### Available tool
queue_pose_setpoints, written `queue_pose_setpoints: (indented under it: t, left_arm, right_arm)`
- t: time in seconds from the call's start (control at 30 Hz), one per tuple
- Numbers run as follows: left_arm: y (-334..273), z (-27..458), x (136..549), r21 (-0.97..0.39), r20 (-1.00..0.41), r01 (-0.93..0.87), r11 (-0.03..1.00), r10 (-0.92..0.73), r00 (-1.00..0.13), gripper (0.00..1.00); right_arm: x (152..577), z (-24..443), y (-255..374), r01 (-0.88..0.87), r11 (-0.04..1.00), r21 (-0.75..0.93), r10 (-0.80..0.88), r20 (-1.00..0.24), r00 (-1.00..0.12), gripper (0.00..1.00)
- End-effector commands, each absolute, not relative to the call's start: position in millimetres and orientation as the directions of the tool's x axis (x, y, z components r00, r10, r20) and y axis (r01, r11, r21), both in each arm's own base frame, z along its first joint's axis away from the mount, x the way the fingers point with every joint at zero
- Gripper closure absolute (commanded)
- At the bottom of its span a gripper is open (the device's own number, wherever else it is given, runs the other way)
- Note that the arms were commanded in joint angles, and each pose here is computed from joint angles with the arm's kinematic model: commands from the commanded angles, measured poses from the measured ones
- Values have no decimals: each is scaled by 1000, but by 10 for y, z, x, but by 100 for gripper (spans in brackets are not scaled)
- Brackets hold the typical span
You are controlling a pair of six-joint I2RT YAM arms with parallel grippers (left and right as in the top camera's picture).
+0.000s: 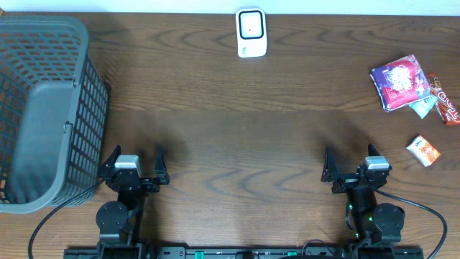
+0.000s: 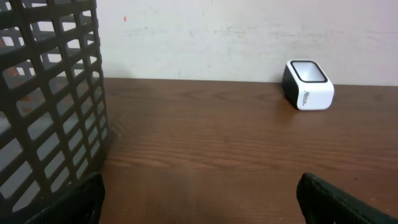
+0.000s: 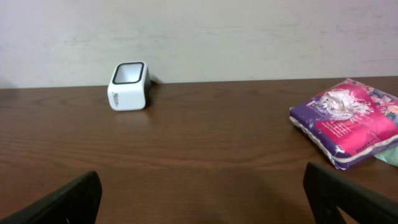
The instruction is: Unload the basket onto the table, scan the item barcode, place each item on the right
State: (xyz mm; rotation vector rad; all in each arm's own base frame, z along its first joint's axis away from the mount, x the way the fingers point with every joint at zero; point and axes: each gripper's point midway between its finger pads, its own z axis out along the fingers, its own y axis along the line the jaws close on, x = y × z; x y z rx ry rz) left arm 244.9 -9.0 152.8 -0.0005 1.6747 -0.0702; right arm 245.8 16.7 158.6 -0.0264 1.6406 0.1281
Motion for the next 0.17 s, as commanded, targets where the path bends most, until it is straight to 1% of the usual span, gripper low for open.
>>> queue_pose_setpoints:
  t: [0.0,0.13]
  left_arm:
    - [-94,1376,2439,-40,-988,45,998,-33,-152,2]
    - [-94,1376,2439,-40,-988,45,998,-33,-152,2]
  right_arm:
    - [2452,1588,200,-110,991,73,65,-995,-74,1]
    - [2452,1588,200,-110,991,73,65,-995,-74,1]
